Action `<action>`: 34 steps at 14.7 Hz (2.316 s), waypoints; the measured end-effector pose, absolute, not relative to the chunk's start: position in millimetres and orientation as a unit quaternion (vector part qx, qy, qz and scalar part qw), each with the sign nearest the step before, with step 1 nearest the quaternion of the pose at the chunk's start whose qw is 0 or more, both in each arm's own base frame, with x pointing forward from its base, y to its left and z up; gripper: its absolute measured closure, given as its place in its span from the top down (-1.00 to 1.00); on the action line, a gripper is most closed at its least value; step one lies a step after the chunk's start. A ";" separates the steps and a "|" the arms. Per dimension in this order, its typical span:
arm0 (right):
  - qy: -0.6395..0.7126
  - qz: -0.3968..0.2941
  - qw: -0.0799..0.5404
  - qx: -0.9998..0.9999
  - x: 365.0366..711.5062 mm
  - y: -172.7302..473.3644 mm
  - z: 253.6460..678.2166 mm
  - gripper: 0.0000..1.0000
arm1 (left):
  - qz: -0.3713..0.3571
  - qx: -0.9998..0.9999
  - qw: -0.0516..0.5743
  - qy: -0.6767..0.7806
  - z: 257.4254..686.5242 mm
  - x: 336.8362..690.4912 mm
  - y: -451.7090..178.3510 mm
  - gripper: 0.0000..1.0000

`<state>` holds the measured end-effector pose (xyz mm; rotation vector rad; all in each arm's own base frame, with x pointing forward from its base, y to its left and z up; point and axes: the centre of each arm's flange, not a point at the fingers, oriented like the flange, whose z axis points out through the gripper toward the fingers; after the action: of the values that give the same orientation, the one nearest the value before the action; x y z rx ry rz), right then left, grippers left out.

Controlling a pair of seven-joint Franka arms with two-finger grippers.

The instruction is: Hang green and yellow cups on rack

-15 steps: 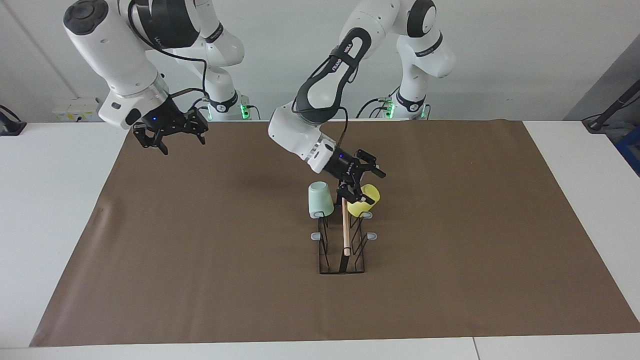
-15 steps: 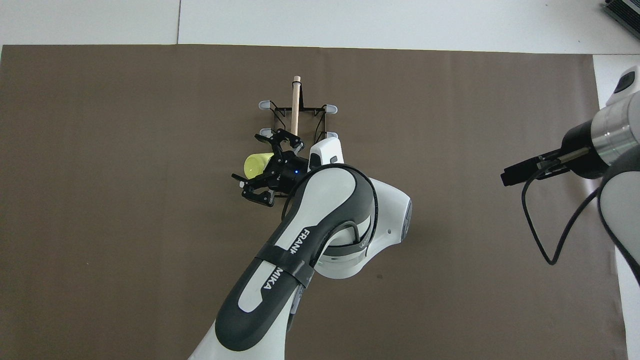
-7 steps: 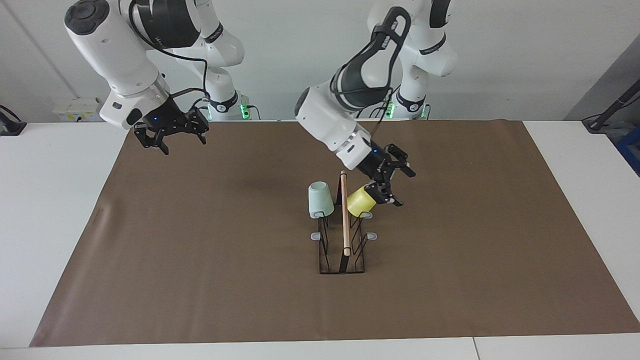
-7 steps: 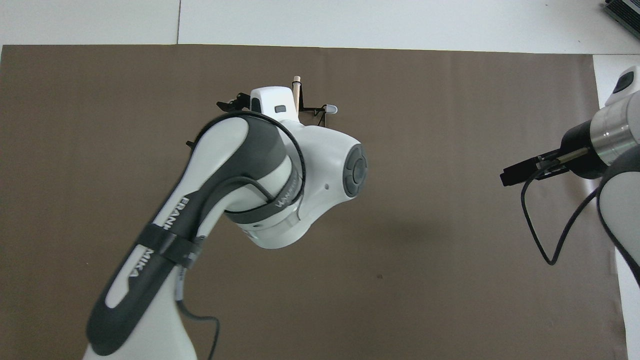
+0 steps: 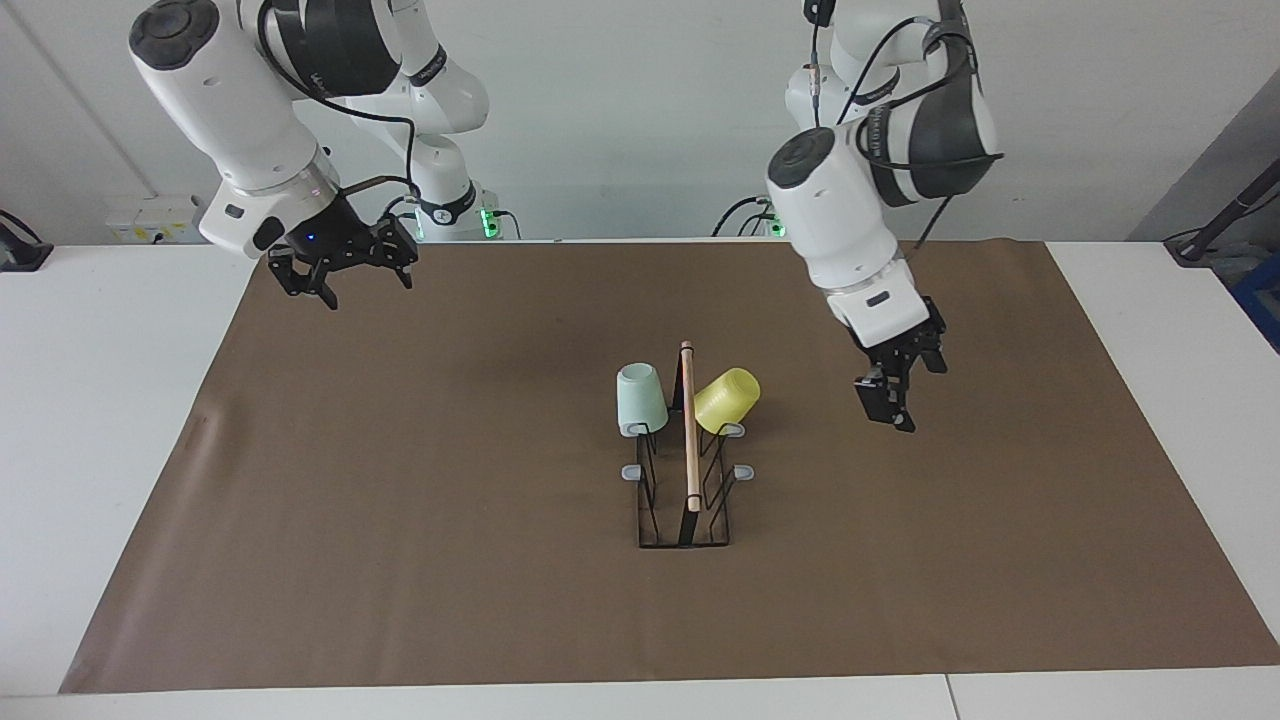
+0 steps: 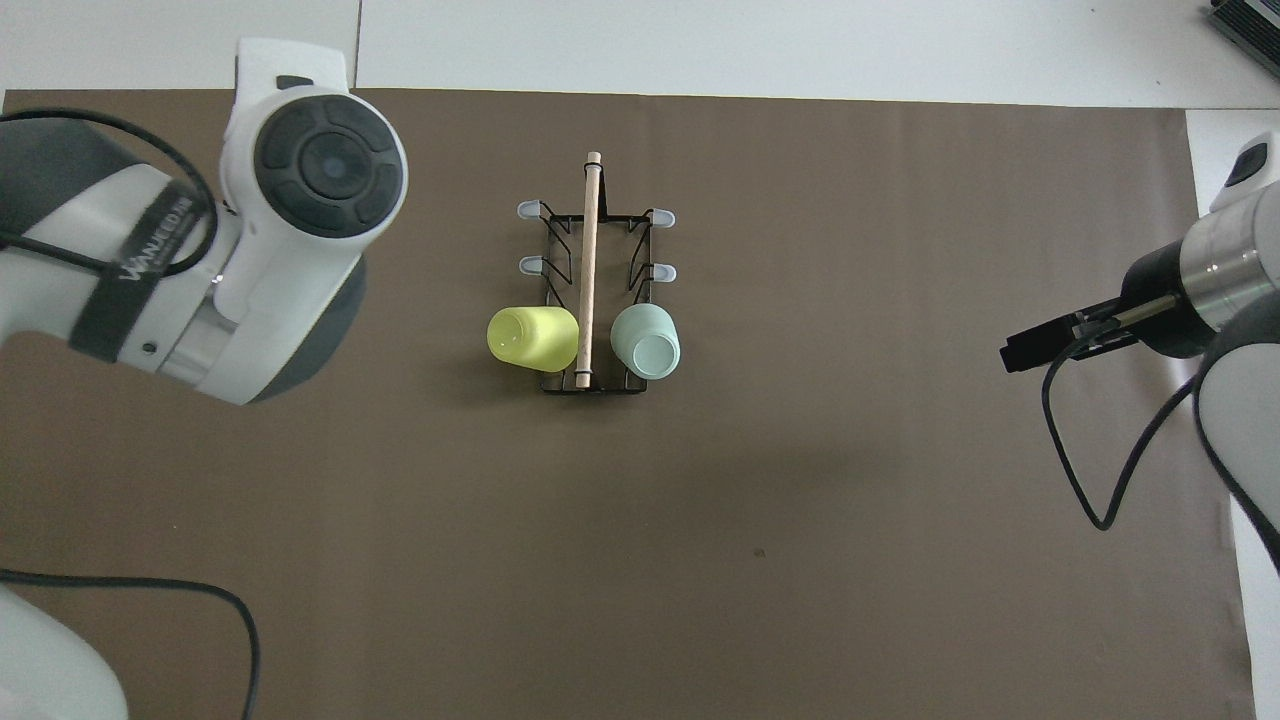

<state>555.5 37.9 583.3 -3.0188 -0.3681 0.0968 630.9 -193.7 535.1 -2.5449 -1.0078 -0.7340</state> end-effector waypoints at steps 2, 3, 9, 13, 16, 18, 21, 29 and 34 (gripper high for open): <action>-0.121 0.032 0.049 -0.991 555.7 37.8 582.8 1.00 | -0.225 -0.911 0.118 -0.326 549.9 639.1 -154.7 1.00; -0.121 0.032 0.049 -0.991 555.8 37.7 582.6 1.00 | -0.208 -0.924 0.099 -0.306 556.6 641.3 -136.0 1.00; -0.121 0.033 0.028 -0.992 556.3 32.2 582.4 1.00 | -0.129 -0.985 0.036 -0.113 573.5 640.1 -32.0 1.00; -0.111 0.032 0.028 -0.993 556.9 21.3 582.8 1.00 | -0.049 -0.998 0.033 0.036 571.5 618.4 -26.5 1.00; -0.107 0.030 0.028 -0.993 557.3 16.1 584.8 1.00 | -0.010 -0.998 0.011 0.063 598.0 581.4 -43.6 1.00; -0.107 0.028 0.028 -0.993 557.4 16.9 587.1 1.00 | -0.014 -0.997 0.003 0.069 614.6 555.7 -53.1 1.00; -0.108 0.022 0.027 -0.994 556.9 17.1 592.7 1.00 | -0.012 -0.997 0.003 0.071 620.2 539.7 -55.0 1.00; -0.103 0.010 0.026 -0.994 557.7 10.9 604.0 1.00 | -0.008 -0.997 -0.012 0.076 636.1 530.0 -33.9 1.00; -0.098 0.010 0.026 -0.995 557.8 6.2 604.6 1.00 | -0.008 -0.996 -0.012 0.086 636.0 530.0 -33.6 1.00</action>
<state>557.8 6.2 604.6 -3.0743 -0.3043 0.0301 530.0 -33.6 636.0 -3.1543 0.2727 -0.0265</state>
